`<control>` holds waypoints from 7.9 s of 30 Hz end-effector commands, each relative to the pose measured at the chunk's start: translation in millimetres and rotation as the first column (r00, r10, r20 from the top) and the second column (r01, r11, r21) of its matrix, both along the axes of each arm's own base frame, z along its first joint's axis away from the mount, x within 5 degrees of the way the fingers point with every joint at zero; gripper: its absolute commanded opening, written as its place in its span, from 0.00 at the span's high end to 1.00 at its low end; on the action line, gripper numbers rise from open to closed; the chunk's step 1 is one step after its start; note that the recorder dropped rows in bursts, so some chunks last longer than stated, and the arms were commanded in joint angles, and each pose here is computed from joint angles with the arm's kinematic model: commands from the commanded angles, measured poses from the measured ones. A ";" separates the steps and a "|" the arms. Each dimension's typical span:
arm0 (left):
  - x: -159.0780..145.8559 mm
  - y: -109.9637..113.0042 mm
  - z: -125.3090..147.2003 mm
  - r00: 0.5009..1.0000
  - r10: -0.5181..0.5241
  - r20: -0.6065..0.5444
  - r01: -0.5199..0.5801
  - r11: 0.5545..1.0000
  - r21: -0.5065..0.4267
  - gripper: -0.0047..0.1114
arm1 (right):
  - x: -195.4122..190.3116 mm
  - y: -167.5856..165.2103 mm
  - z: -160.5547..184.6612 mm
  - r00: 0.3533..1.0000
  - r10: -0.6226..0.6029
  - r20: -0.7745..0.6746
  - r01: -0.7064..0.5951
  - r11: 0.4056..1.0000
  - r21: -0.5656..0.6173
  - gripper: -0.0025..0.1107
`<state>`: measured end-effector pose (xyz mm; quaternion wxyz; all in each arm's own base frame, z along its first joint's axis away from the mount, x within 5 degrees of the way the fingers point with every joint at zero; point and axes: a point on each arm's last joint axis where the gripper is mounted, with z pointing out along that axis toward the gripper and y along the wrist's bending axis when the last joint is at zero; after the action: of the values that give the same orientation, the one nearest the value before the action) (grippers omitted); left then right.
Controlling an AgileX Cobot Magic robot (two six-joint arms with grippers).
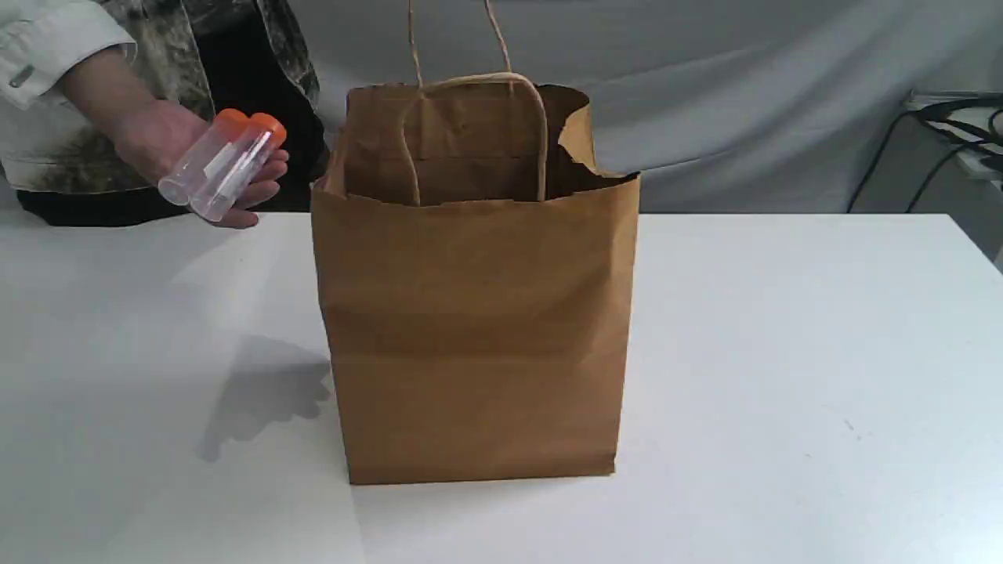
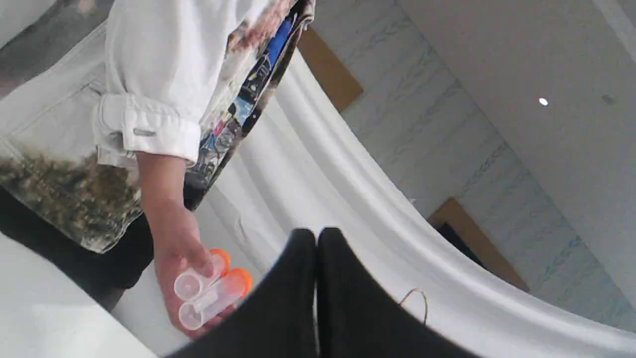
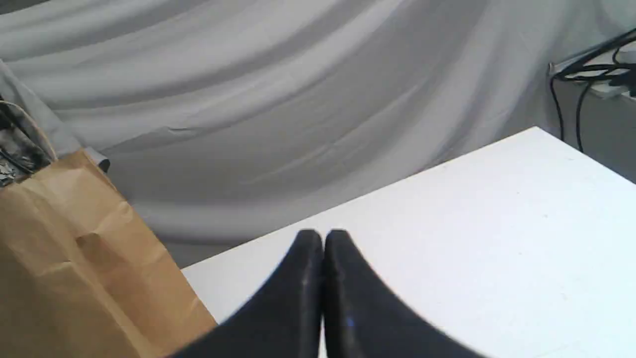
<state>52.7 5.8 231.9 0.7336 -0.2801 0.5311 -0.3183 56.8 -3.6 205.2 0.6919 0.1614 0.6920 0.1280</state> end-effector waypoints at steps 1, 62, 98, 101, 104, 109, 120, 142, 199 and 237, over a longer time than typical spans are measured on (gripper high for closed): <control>1.7 -2.1 -7.7 0.997 -0.021 -0.075 0.022 1.000 0.013 0.96 | -0.4 -0.1 -1.0 1.000 -0.001 -0.003 0.001 1.000 -0.001 0.98; 173.4 -84.6 208.6 0.895 -0.395 -0.209 0.393 0.475 0.787 0.96 | -0.5 -0.7 -2.9 1.000 -0.007 -0.023 0.007 1.000 -0.005 0.98; 264.9 -105.4 211.3 0.361 -0.301 -0.883 0.825 0.544 0.152 0.68 | -0.7 -1.6 -5.7 0.998 -0.017 -0.054 0.016 1.000 -0.018 0.98; 291.3 -111.0 204.2 0.353 -0.304 -0.885 0.820 0.556 0.136 0.52 | -1.0 -2.5 -8.8 0.996 -0.027 -0.088 0.025 1.000 -0.017 0.98; 313.5 -116.7 191.0 0.335 -0.304 -0.892 0.835 0.535 0.131 0.38 | -1.0 -2.6 -9.4 0.995 -0.029 -0.095 0.027 0.999 -0.017 0.98; 339.8 -122.2 172.4 0.317 -0.293 -0.902 0.847 0.516 0.129 0.36 | -1.0 -2.6 -9.4 0.995 -0.029 -0.095 0.027 0.999 -0.017 0.98; 378.1 -126.8 146.1 0.375 -0.282 -0.883 0.921 0.226 0.319 0.36 | -1.0 -2.6 -9.4 0.995 -0.029 -0.095 0.028 1.000 -0.014 0.98; 400.5 -116.3 117.3 0.351 -0.376 -0.857 0.936 0.111 0.335 0.36 | -1.0 -2.6 -9.4 0.995 -0.029 -0.095 0.027 1.000 -0.016 0.98; 418.5 -120.0 82.9 0.325 -0.197 -0.925 0.940 0.176 0.293 0.96 | -1.0 -2.6 -9.4 0.995 -0.029 -0.095 0.028 1.000 -0.013 0.98; 411.5 -139.3 78.2 0.257 -0.122 -0.959 0.923 0.326 0.206 0.96 | 46.8 67.4 77.7 0.661 0.743 0.101 -0.709 0.663 -0.240 0.60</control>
<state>466.8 -130.5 310.4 0.2453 0.1842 0.9406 -0.1454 98.1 58.5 273.9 0.6629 -0.1573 0.6477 0.3410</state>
